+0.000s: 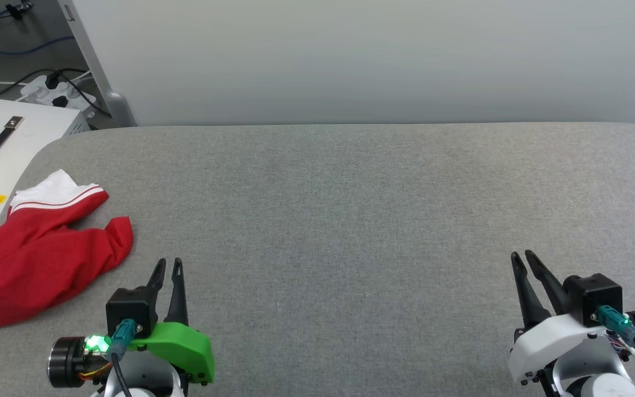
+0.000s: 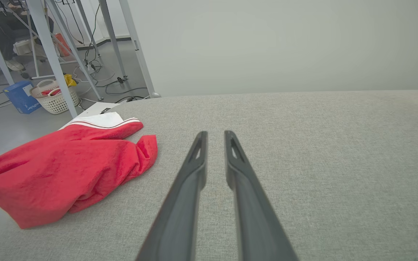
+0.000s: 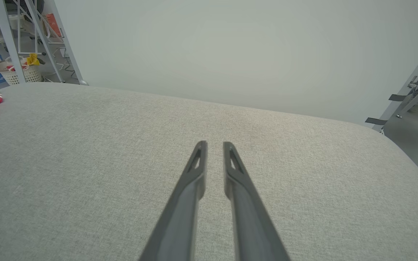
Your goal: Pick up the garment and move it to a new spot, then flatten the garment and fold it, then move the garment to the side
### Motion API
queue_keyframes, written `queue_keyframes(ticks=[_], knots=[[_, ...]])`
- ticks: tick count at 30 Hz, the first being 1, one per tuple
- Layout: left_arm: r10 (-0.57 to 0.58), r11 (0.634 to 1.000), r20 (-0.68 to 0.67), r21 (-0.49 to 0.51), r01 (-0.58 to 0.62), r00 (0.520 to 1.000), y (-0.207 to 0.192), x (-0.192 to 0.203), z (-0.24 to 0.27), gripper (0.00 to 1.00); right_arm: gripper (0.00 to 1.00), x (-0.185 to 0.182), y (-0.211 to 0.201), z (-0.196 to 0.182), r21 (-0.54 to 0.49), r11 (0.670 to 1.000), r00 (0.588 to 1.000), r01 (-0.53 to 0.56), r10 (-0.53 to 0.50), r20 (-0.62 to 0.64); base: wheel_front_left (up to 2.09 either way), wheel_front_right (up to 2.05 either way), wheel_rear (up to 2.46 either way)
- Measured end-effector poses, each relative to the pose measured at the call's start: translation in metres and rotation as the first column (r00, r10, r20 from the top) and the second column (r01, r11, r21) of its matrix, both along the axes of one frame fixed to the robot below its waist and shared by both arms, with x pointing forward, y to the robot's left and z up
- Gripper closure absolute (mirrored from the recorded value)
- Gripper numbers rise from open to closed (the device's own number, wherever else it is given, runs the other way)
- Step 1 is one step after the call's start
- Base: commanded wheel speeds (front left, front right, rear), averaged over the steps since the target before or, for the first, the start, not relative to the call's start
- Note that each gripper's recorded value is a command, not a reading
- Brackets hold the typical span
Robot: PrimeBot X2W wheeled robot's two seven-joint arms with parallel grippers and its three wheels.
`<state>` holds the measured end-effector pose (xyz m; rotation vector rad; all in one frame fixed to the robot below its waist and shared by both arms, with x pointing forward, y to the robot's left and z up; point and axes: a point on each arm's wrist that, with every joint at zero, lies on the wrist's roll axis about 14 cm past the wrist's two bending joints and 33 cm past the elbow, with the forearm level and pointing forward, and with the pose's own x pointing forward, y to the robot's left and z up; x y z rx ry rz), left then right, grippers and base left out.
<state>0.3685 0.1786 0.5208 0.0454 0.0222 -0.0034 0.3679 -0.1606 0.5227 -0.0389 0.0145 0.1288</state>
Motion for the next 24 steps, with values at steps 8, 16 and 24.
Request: queue_keyframes(ticks=[8,16,24], knots=[[0.001,1.000,0.005,-0.005,-0.001,1.000,-0.0001,0.0003,0.0006,0.00,0.00,0.0003,-0.0023,0.0002,0.005,1.000,1.000,0.007,-0.007,0.002,0.00,0.00,0.00],[0.008,1.000,0.023,-0.017,-0.008,1.000,0.0005,0.0004,0.0031,0.00,0.00,0.0007,-0.0064,0.0042,0.031,0.999,1.000,0.018,-0.019,0.023,0.00,0.00,0.00],[0.009,1.000,0.044,-0.026,-0.008,0.999,-0.0002,0.0005,0.0067,0.00,0.00,0.0007,-0.0087,0.0090,0.062,0.998,0.999,0.024,-0.027,0.046,0.00,0.00,0.00]])
